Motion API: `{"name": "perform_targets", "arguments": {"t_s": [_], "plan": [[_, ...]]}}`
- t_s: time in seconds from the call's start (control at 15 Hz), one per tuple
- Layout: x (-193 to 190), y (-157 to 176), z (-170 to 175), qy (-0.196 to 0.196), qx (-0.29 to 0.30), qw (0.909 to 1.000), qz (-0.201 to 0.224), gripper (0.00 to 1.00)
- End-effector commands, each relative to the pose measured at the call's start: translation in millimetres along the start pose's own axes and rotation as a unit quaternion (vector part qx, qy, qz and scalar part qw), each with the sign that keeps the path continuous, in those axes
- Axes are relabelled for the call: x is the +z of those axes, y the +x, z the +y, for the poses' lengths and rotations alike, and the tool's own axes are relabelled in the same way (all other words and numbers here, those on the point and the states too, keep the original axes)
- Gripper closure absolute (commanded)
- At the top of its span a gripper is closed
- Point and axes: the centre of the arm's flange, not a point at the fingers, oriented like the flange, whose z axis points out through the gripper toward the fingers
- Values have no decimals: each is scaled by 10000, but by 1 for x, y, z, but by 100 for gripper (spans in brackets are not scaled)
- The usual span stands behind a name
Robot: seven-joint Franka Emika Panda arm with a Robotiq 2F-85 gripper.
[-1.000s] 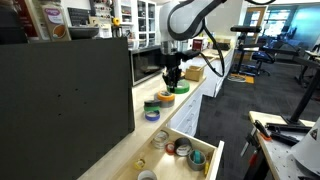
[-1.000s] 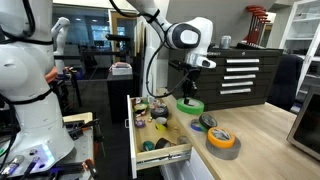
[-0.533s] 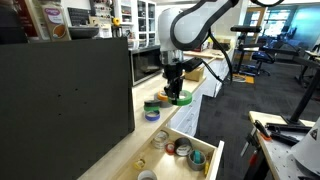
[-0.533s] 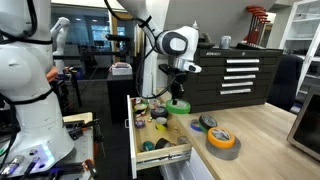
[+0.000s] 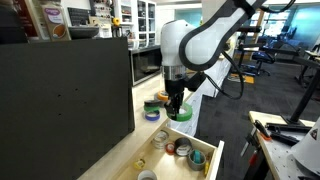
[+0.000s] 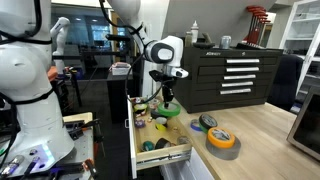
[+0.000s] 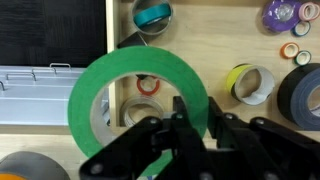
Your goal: Put the green tape in the drawer
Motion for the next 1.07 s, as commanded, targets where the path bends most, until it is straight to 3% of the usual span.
{"name": "perform_targets", "arguments": {"t_s": [0.0, 0.6, 1.0], "plan": [[0, -31, -7, 19, 30, 9993, 361, 93], [42, -57, -39, 100, -275, 9982, 526, 93], [76, -48, -73, 213, -590, 9969, 468, 93]]}}
